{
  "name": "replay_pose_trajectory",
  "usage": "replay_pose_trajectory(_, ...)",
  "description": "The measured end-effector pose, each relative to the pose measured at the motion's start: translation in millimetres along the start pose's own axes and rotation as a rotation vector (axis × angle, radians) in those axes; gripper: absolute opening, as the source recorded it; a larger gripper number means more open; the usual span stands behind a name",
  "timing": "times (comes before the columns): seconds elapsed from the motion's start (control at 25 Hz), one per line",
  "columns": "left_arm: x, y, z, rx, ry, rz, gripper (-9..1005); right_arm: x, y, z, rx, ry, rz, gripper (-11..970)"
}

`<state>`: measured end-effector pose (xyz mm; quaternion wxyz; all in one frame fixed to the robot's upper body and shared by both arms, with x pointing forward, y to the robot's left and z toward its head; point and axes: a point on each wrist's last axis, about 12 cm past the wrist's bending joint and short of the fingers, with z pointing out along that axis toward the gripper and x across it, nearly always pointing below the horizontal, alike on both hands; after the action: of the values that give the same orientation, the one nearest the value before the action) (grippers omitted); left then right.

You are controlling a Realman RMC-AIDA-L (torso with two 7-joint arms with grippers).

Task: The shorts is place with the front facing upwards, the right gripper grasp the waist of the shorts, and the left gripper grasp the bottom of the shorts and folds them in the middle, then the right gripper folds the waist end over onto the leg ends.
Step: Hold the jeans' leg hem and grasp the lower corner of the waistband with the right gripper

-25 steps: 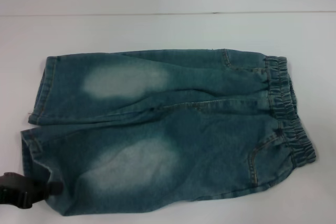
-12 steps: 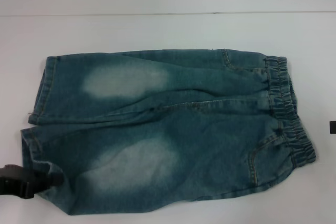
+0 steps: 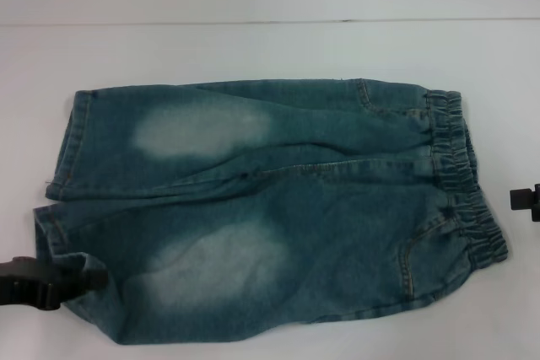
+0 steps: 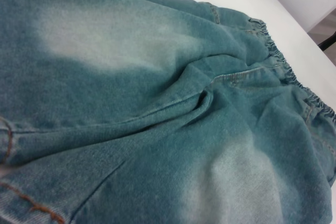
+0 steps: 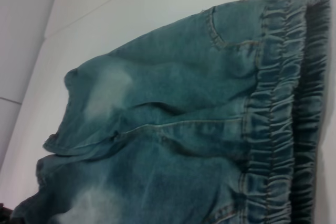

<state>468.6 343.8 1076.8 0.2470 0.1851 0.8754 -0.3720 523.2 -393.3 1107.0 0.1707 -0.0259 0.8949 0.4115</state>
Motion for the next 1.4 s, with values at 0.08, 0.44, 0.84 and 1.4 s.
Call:
replay_pose_trajectory(0.08, 0, -0.2, 0, 0.002, -0.002, 0.001, 6, 0, -0.9, 0, 0.006, -0.003, 0.002, 914)
replay_pose_trajectory(0.44, 2, 1.3, 2, -0.004, -0.004, -0.003, 6, 9, -6.9, 7, 0.006, 0.007, 0.031, 913)
replay_pose_trajectory(0.84, 0, 0.2, 5, 0.004, 0.009, 0.008, 7, 12, -6.6, 18, 0.000, 0.007, 0.029, 912)
replay_pose_trajectory(1.4, 0, -0.6, 7, 0.010, 0.018, 0.015, 8, 16, -7.3, 31, 0.000, 0.005, 0.040, 906)
